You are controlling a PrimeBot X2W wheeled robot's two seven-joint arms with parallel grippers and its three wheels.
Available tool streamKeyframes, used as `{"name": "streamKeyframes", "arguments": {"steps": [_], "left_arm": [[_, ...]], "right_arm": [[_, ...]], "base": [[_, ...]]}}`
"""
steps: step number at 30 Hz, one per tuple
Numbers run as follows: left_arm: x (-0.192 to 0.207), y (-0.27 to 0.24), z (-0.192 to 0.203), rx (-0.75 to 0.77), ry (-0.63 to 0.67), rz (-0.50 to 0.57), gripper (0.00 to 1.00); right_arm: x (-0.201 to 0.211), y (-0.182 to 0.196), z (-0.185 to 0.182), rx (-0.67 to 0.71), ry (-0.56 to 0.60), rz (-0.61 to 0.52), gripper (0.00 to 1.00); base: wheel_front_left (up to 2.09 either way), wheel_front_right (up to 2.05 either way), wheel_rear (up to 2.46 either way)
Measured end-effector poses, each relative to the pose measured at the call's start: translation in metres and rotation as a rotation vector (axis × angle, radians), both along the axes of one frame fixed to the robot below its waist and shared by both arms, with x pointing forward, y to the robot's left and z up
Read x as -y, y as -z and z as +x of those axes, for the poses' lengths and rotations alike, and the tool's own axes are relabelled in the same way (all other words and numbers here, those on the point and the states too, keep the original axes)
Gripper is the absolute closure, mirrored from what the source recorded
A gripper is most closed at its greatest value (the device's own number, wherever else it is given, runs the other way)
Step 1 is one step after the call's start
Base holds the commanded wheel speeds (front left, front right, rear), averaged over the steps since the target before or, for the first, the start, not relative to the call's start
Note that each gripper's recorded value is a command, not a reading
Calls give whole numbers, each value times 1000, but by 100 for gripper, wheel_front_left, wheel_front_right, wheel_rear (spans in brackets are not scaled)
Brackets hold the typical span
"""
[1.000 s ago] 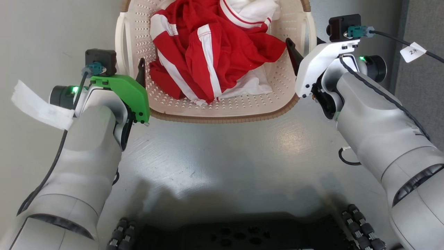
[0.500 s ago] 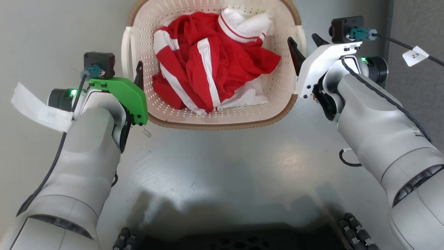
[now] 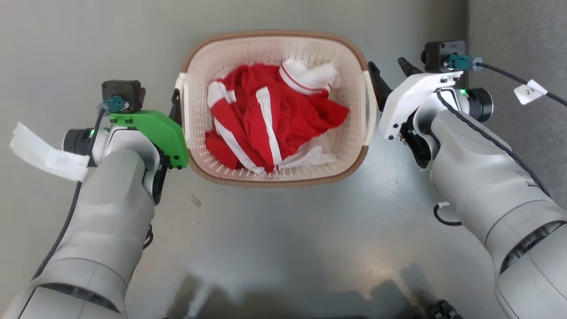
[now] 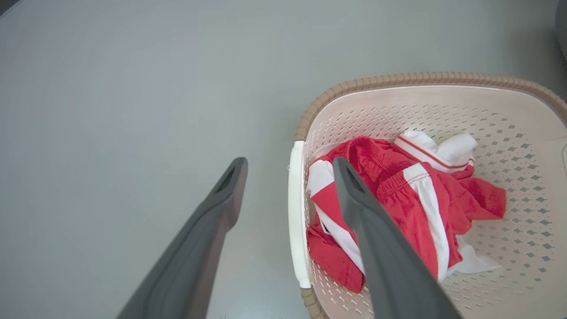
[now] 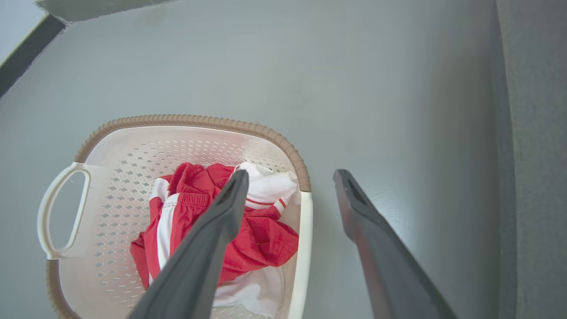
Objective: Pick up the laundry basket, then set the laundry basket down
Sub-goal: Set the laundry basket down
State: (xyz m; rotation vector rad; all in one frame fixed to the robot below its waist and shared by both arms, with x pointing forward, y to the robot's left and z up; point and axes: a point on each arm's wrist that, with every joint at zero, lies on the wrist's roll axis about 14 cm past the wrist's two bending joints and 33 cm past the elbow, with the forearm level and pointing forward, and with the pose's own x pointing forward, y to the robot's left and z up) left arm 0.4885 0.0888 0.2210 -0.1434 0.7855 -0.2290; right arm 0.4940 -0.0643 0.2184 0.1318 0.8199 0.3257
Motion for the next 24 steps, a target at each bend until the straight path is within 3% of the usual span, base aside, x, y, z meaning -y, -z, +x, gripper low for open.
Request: {"name": "streamKeyframes", "arguments": {"steps": [12,24], "left_arm": [[14,-97,37,252,-40,-122,0],[3,-164,16,409,-121,-200,0]], "right_arm": [[-7,-66,10,147,4,36,0],[-7,-158,32,390,33,77,0]], "base": [[0,0,0],[0,0,0]]}}
